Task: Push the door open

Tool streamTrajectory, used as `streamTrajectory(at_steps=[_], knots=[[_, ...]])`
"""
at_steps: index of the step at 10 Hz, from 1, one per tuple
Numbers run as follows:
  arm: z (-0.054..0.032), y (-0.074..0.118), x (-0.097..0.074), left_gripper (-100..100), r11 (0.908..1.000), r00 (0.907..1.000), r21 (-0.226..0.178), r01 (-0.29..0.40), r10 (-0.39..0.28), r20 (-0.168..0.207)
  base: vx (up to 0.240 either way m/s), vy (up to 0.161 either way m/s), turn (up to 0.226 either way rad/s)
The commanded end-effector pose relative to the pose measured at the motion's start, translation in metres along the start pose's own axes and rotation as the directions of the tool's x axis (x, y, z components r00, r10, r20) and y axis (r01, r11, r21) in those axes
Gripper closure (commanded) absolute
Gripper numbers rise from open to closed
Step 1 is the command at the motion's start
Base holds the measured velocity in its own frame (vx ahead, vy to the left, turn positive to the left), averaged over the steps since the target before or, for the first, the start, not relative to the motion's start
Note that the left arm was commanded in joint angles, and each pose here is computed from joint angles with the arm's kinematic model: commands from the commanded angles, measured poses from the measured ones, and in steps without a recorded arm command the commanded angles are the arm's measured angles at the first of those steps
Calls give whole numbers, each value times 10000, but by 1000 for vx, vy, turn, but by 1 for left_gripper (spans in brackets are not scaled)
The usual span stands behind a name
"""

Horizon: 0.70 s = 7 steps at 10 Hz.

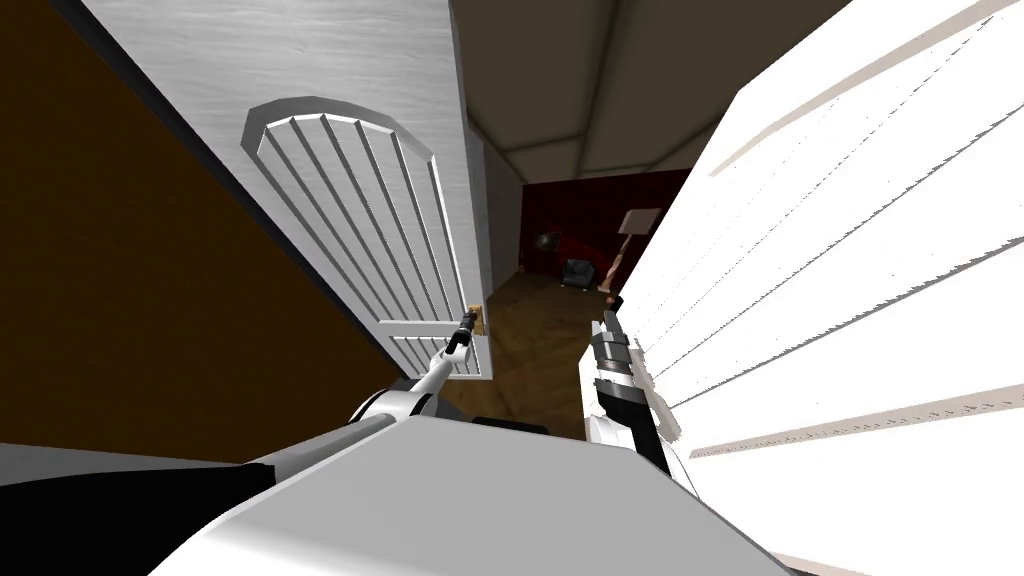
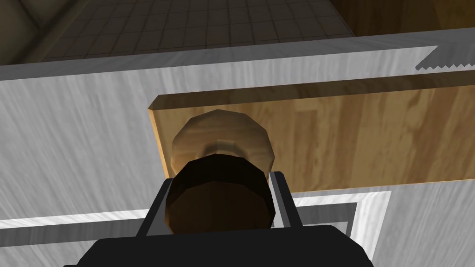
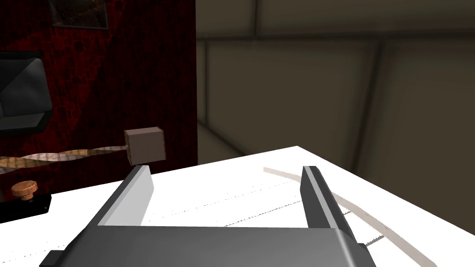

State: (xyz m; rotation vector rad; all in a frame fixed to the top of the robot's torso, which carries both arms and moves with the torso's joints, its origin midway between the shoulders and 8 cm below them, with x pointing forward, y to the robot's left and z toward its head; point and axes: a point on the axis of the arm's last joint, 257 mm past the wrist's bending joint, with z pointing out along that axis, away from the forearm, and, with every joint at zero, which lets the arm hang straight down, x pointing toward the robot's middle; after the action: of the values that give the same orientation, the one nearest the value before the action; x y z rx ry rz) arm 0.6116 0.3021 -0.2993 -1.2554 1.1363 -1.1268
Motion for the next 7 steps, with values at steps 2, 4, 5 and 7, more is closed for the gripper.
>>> streamTrajectory(at_steps=[2,4,5,7], knots=[[21,-32,-214,100,10000,9994,41,7,-8,345,194,-119,68],[19,-31,-267,100,10000,9990,37,16,-18,443,143,-93,50],[14,-30,-351,100,10000,9982,32,34,-35,601,122,-85,34],[9,-29,-422,100,10000,9973,28,49,-51,734,161,-106,61]])
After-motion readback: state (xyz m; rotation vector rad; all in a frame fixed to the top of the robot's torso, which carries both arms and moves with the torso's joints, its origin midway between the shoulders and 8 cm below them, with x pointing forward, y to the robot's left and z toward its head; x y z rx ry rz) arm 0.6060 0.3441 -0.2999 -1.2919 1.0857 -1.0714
